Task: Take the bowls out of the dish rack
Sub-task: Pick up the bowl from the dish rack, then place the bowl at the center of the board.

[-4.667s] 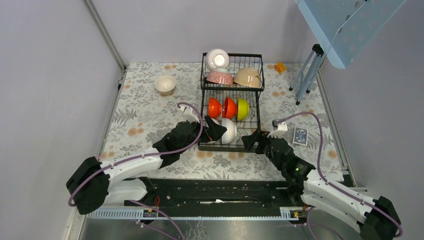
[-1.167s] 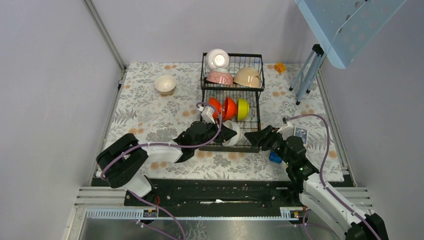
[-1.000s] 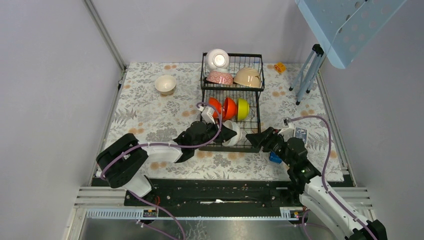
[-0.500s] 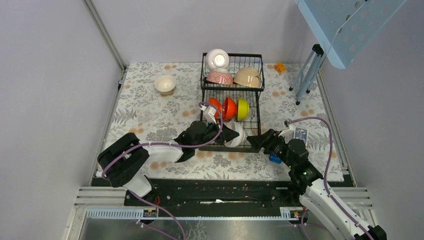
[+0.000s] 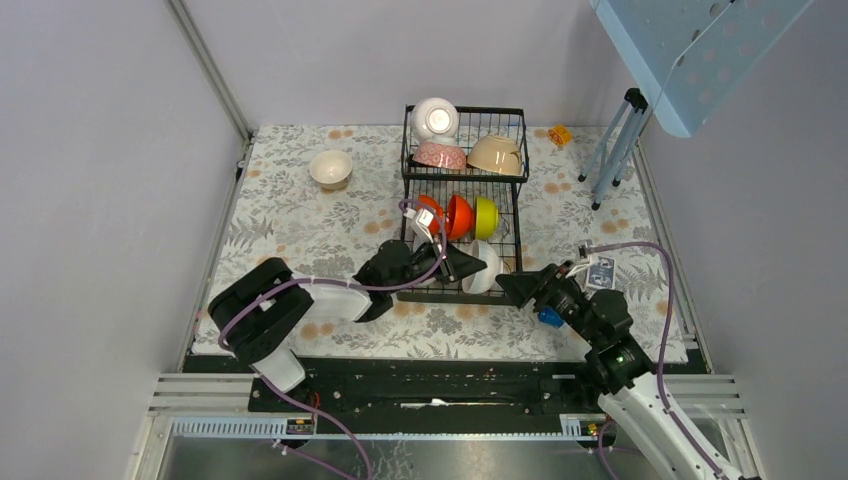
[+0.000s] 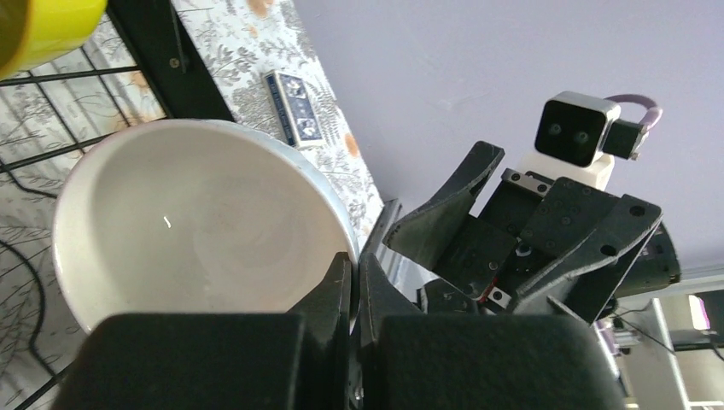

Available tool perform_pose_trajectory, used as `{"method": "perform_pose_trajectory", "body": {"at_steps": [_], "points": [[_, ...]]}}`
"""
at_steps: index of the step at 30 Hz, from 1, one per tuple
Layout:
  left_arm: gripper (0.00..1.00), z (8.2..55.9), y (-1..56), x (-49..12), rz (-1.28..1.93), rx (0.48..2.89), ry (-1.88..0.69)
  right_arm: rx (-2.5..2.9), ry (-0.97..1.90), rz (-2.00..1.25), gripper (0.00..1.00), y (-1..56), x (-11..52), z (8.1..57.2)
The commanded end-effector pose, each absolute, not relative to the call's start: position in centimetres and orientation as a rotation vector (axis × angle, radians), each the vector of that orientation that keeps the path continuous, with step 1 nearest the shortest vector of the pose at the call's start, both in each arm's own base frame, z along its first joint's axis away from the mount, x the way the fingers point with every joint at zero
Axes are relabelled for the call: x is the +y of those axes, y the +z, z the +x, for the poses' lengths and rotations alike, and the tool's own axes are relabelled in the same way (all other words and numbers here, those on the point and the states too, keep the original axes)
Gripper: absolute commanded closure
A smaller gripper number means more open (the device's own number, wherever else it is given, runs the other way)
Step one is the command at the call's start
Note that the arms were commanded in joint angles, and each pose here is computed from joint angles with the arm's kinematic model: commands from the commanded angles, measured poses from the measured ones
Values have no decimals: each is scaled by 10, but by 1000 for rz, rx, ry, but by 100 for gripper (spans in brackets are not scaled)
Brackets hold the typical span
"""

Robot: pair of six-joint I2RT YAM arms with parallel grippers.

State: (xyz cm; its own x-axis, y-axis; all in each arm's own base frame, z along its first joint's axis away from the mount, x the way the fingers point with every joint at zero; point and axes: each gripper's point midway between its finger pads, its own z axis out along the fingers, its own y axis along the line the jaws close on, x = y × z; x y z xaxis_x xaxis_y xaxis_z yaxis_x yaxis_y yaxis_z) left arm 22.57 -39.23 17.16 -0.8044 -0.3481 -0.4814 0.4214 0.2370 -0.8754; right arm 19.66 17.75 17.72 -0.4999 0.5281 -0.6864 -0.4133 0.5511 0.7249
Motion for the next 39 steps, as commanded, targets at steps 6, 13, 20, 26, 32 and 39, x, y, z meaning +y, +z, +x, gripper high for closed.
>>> {"method": "perform_pose_trajectory", "body": {"at_steps": [6,13,20,26,32,39], "points": [[100,223,257,-397,91,1572,-1898,1572,1220,-49,20,239,178,172],[100,211,279,-389,125,1511,-1937,1547,1198,-54,19,260,168,157],[100,196,291,-373,162,1514,-1894,1546,1157,-70,19,275,153,136],[100,175,297,-361,260,1578,-1764,1608,1101,-97,19,283,146,125],[100,149,292,-343,424,1690,-1476,1683,1060,-171,19,287,145,116],[100,119,246,-328,686,1856,-1070,1891,1093,-222,21,276,162,119]]}}
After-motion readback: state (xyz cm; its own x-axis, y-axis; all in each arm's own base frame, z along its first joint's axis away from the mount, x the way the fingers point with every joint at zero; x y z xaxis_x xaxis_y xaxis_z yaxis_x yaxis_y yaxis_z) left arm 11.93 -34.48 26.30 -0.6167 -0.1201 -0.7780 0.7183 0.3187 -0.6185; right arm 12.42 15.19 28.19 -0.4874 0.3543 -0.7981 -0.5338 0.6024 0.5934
